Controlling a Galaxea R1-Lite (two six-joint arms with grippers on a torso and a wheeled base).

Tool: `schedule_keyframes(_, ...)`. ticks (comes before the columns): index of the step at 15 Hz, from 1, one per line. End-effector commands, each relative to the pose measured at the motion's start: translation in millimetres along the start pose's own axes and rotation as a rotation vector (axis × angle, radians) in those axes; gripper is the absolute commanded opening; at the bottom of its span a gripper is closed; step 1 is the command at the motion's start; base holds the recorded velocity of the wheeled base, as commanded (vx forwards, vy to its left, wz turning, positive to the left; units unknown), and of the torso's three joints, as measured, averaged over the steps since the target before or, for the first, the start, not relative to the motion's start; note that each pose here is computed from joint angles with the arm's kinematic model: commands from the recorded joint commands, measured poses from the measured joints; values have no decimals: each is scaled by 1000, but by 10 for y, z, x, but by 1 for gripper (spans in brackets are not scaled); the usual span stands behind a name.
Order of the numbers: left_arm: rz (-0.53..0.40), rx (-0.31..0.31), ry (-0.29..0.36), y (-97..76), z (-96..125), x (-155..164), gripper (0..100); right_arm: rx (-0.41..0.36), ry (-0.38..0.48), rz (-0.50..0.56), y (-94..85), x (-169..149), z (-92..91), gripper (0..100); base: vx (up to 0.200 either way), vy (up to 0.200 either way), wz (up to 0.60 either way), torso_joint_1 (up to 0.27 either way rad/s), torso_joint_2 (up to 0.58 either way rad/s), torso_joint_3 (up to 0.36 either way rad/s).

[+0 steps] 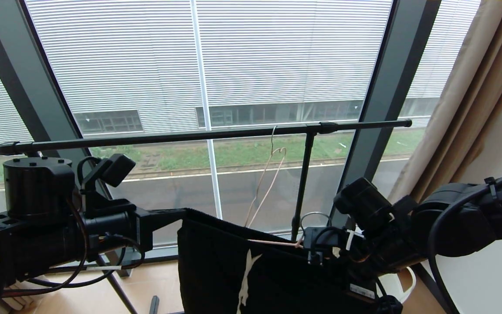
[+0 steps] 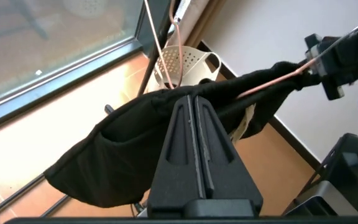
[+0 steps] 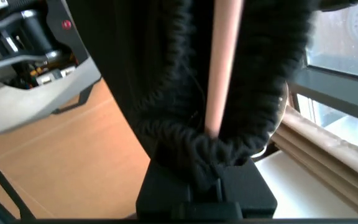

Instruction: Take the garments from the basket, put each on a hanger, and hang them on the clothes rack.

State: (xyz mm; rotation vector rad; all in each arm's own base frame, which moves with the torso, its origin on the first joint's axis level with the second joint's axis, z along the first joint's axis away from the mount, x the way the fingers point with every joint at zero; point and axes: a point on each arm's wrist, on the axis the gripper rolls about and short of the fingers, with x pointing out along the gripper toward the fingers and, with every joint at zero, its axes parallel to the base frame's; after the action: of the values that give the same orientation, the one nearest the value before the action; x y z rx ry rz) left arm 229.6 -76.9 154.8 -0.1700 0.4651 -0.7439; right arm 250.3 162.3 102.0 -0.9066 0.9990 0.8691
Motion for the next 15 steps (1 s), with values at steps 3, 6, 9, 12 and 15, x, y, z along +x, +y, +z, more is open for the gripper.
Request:
schedule_keyframes(3, -55, 29, 7, -163, 104, 72, 0, -1, -22, -33, -20, 77, 87, 0, 0, 0, 0, 0, 0, 0)
schedule_keyframes(6, -62, 38, 59, -330, 237, 149, 0, 83, -70, -60, -53, 71, 134, 0, 0, 0, 0, 0, 0, 0)
schedule_keyframes(9, -88, 60, 123, -529, 320, 217, 0, 108, -91, -70, -64, 55, 157, 0, 0, 0, 0, 0, 0, 0)
schedule_keyframes(12, 1, 122, 184, -686, 275, 390, 0, 150, -126, -81, -30, 48, 234, 0, 0, 0, 0, 0, 0, 0)
schedule_keyframes(15, 1, 140, 219, -804, 296, 479, 0, 191, -149, -78, 23, 34, 295, 0, 0, 0, 0, 0, 0, 0)
